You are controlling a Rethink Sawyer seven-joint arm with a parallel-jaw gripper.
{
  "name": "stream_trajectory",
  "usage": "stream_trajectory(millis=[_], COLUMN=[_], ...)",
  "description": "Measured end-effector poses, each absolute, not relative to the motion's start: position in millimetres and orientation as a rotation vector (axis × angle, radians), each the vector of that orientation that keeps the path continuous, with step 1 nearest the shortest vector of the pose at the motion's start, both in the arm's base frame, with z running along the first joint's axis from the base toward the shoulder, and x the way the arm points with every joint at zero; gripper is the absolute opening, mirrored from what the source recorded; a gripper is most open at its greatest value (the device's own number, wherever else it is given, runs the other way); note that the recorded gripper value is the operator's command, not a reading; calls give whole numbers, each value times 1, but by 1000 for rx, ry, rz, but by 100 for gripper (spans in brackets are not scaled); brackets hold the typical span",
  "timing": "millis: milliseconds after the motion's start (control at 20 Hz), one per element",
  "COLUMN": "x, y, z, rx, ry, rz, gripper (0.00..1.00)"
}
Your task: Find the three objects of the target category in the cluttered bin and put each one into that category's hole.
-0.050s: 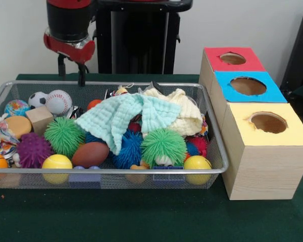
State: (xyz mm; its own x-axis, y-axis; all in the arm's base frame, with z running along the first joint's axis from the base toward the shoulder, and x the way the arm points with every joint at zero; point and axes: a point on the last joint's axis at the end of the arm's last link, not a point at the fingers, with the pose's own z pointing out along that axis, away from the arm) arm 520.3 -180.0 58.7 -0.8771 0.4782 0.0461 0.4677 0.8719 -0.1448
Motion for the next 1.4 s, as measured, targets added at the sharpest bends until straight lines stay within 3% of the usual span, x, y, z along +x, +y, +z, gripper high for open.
stream_trajectory(millis=[550,950,1400], x=[521,534,569], y=[-192,-191,-182], z=[22,19,11], rx=[-592,-521,-521], ry=[-3014,-3058,-3120], rz=[167,180,68], gripper=[100,100,100])
